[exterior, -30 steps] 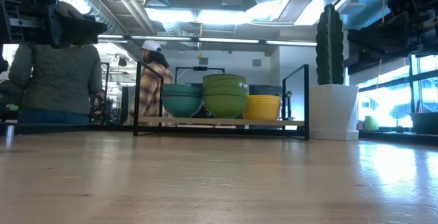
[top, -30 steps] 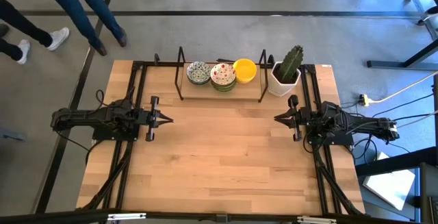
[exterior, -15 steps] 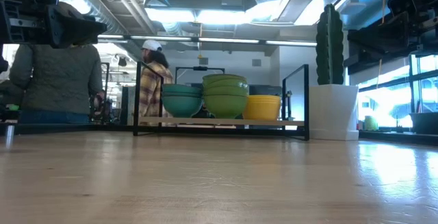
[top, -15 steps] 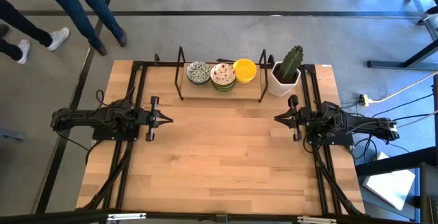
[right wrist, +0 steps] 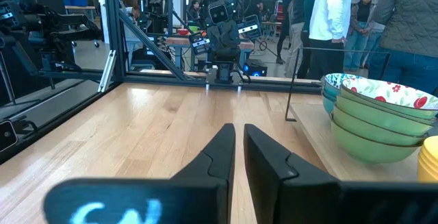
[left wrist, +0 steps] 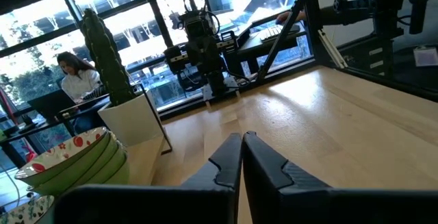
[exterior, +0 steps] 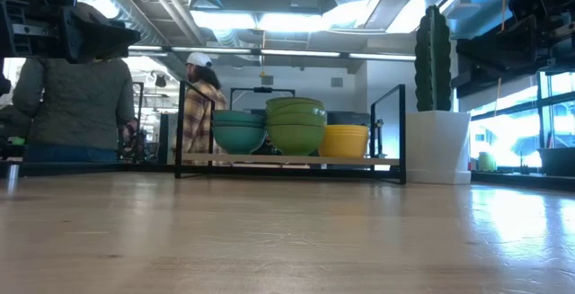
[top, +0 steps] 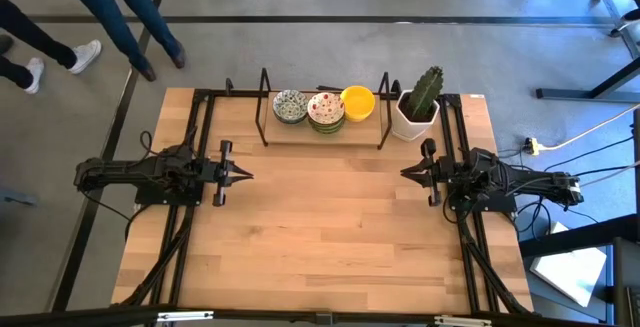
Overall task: Pick & Place Mini bowls
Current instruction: Return to Home Position
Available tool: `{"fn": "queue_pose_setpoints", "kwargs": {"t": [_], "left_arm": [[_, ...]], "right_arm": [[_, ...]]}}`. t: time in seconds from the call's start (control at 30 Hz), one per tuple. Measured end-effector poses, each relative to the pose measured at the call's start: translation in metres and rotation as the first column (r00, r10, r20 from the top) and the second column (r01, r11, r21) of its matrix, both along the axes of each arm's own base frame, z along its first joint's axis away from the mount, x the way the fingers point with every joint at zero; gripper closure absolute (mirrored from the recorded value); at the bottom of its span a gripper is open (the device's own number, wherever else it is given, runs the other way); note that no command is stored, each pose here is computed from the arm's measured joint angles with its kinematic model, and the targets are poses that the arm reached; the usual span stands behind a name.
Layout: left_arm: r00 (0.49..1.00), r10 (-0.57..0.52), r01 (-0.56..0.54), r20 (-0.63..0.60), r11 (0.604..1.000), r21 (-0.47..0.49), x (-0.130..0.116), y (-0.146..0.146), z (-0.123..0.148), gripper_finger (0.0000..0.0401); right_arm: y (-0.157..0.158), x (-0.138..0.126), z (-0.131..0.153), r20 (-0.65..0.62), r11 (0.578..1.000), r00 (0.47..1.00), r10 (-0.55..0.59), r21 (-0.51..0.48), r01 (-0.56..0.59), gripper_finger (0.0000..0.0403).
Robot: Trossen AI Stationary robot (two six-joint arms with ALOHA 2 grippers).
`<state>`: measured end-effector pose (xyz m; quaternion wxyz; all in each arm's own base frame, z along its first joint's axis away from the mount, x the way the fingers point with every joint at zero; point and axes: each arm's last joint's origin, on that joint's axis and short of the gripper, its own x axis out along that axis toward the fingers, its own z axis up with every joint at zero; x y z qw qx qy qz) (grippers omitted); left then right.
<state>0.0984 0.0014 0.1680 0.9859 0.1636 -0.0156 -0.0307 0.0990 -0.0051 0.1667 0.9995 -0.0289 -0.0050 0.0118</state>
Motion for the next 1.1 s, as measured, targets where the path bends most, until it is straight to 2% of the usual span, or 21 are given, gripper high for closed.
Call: {"fn": "queue_pose_setpoints", "kwargs": {"t": [1.1], "left_arm": [[1.000,0.000,0.000,0.000,1.000,0.000,0.0000,0.0000,0.0000,0.0389]], "right_arm": [[0.0000,0.0000,0.0000,0.000,1.000,1.000,0.000,0.000,0.000,0.0368]]}}
